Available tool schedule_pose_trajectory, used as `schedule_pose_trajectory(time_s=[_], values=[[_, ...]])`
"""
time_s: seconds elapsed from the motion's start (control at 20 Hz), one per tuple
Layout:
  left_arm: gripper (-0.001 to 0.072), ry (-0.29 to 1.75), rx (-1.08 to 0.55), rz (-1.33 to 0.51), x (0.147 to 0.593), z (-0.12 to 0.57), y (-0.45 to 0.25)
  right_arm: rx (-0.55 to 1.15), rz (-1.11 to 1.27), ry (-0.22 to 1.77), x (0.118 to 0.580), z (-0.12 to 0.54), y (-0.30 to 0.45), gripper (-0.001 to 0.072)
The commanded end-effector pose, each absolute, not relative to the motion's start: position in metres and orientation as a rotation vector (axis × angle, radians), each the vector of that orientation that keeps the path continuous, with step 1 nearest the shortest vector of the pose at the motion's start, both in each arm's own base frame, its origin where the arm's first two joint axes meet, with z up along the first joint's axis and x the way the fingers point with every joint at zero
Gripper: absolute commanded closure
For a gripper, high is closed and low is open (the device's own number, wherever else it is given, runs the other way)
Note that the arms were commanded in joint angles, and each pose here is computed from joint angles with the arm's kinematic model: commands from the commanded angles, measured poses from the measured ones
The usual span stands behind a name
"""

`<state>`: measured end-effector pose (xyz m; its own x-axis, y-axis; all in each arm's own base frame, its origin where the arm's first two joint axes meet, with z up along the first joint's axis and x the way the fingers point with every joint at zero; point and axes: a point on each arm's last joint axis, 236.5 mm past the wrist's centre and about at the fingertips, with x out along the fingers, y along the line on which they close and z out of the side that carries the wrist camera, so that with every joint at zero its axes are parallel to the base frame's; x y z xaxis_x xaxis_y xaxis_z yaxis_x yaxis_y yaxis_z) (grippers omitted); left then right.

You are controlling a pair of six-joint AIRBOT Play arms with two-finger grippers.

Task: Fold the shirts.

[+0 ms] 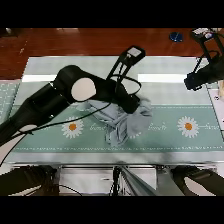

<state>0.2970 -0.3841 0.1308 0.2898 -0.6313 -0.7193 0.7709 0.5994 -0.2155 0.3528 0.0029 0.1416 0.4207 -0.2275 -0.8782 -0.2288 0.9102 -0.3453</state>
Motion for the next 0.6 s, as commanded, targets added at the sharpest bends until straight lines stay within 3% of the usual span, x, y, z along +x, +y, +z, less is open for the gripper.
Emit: schedule_pose_trajectory(time_s=[0.0,0.1,0.25,0.35,0.45,0.55], values=[[0.0154,0.788,0.256,-0.735,0.365,0.17,-0.305,-0.434,-0.02,1.152,0.352,0.142,-0.006,0.0256],[0.0169,0.839,0.186,-0.549,0.398,0.175,-0.215,-0.384,-0.044,1.162,0.353,0.136,-0.02,0.0255],[0.0172,1.09,0.01,-0.448,0.391,0.109,-0.126,-0.169,0.026,1.233,0.345,0.096,-0.026,0.0253],[0.0171,1.211,-0.178,-0.468,0.372,0.056,-0.102,0.01,0.088,1.289,0.331,0.063,-0.026,0.025],[0.017,1.282,-0.354,-0.49,0.352,0.014,-0.095,0.195,0.132,1.331,0.315,0.032,-0.024,0.017],[0.0166,1.325,-0.471,-0.511,0.338,-0.014,-0.095,0.357,0.158,1.337,0.304,0.011,-0.022,0.017]])
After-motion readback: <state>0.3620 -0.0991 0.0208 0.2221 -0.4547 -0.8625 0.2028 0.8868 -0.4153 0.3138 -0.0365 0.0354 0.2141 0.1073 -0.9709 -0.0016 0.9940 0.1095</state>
